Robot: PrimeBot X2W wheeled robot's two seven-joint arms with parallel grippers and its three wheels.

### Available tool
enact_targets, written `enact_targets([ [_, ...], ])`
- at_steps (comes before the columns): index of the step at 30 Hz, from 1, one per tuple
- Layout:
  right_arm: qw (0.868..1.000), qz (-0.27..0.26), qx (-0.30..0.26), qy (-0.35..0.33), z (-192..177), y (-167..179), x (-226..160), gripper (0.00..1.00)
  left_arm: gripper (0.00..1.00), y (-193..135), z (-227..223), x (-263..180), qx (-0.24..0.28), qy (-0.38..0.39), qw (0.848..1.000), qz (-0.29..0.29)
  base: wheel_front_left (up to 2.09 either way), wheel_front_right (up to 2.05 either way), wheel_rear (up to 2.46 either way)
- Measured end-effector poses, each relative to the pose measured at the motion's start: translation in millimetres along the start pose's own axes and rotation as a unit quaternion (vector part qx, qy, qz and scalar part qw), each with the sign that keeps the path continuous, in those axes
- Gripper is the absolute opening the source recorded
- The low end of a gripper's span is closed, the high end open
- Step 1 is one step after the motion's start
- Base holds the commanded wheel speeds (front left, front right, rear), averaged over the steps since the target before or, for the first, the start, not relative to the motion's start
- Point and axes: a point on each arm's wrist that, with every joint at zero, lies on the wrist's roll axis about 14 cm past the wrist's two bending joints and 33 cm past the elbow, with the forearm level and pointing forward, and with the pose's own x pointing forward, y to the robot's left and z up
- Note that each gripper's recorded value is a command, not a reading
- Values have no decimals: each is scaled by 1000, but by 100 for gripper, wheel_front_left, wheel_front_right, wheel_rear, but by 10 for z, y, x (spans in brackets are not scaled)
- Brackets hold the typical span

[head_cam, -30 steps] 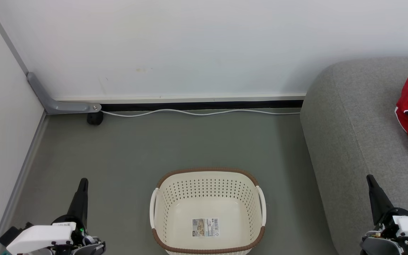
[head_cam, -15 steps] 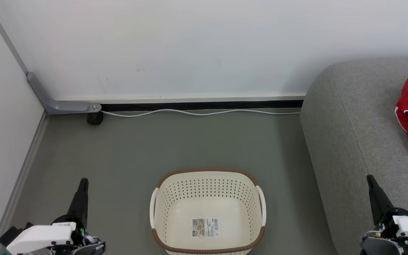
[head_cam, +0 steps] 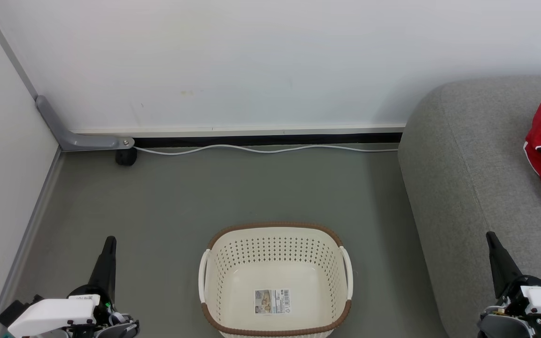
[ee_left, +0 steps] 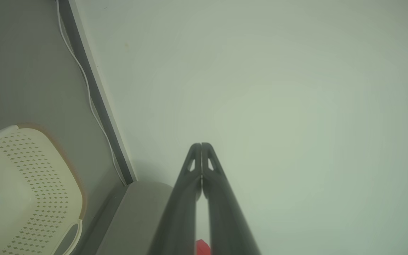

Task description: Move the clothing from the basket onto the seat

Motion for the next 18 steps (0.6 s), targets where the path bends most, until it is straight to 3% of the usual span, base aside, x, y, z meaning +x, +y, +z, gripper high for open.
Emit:
enact_targets([
  [18, 1000, 0, 0, 0, 0, 0, 0, 0, 0, 0, 0, 0, -1, 0, 1000, 0, 0, 0, 0],
])
